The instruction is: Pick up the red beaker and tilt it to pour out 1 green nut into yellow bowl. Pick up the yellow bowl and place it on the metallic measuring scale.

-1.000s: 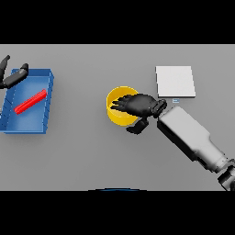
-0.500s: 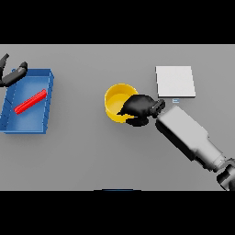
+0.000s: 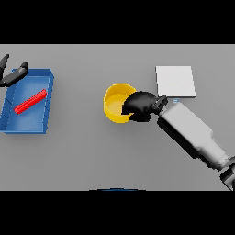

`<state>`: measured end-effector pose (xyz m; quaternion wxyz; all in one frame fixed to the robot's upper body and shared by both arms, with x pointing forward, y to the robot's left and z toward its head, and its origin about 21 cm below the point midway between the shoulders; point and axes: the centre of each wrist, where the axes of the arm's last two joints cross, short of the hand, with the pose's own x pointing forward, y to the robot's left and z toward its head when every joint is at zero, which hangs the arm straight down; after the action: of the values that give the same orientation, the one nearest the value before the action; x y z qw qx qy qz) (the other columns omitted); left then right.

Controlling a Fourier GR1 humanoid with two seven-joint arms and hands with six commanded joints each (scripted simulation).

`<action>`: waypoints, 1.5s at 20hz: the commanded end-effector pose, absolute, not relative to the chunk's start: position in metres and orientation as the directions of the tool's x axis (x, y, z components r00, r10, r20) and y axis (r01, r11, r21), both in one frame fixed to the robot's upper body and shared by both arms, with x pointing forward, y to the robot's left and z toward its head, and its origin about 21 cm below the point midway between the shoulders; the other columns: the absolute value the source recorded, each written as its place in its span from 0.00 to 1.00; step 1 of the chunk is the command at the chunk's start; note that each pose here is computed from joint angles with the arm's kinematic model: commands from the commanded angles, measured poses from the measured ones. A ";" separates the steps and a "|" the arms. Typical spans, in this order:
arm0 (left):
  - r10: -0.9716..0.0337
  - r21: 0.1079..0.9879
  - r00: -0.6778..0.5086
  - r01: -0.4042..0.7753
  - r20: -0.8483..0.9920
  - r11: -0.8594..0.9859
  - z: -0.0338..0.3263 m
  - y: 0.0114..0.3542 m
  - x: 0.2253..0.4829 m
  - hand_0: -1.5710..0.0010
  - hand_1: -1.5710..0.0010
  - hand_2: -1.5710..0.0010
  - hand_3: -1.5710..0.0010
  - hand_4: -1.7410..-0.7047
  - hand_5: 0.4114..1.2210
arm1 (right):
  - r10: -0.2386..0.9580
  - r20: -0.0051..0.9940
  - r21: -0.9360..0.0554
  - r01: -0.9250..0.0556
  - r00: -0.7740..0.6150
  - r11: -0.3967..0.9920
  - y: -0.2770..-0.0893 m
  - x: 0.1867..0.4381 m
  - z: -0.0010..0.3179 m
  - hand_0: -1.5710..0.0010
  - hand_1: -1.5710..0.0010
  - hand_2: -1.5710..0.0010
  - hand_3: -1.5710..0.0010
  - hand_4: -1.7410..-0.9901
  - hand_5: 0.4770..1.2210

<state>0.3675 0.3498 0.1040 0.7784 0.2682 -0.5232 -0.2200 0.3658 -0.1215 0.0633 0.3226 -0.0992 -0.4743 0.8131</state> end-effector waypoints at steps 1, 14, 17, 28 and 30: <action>-0.627 0.650 0.352 0.064 0.695 0.757 0.103 0.351 0.365 1.00 1.00 1.00 1.00 0.93 0.36 | 0.626 0.144 -0.836 -0.433 -0.766 -0.337 -0.125 0.369 0.068 0.03 0.03 0.10 0.25 0.02 0.98; -0.601 0.621 0.334 0.059 0.726 0.782 0.109 0.352 0.364 1.00 1.00 1.00 1.00 0.90 0.36 | 0.743 0.049 -0.872 -0.392 -0.667 -0.294 -0.158 0.354 0.121 0.03 0.00 0.03 0.25 0.00 1.00; -0.583 0.608 0.355 0.049 0.731 0.792 0.109 0.349 0.365 1.00 1.00 1.00 1.00 0.88 0.38 | 0.774 0.020 -0.897 -0.353 -0.632 -0.265 -0.173 0.366 0.133 0.01 0.00 0.04 0.25 0.00 1.00; -0.569 0.600 0.382 0.046 0.729 0.799 0.116 0.347 0.358 1.00 1.00 1.00 1.00 0.85 0.43 | 0.900 -0.011 -0.933 -0.320 -0.436 -0.167 -0.242 0.409 0.126 0.00 0.00 0.02 0.26 0.00 1.00; -0.570 0.605 0.390 0.040 0.724 0.795 0.116 0.344 0.357 1.00 1.00 1.00 1.00 0.85 0.45 | 0.917 -0.006 -0.933 -0.328 -0.400 -0.150 -0.249 0.417 0.117 0.00 0.00 0.03 0.26 0.00 1.00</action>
<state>0.3570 0.3437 0.1165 0.7933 0.2557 -0.5180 -0.1921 0.4167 -0.2489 0.1174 0.4514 -0.3131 -0.4704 0.6906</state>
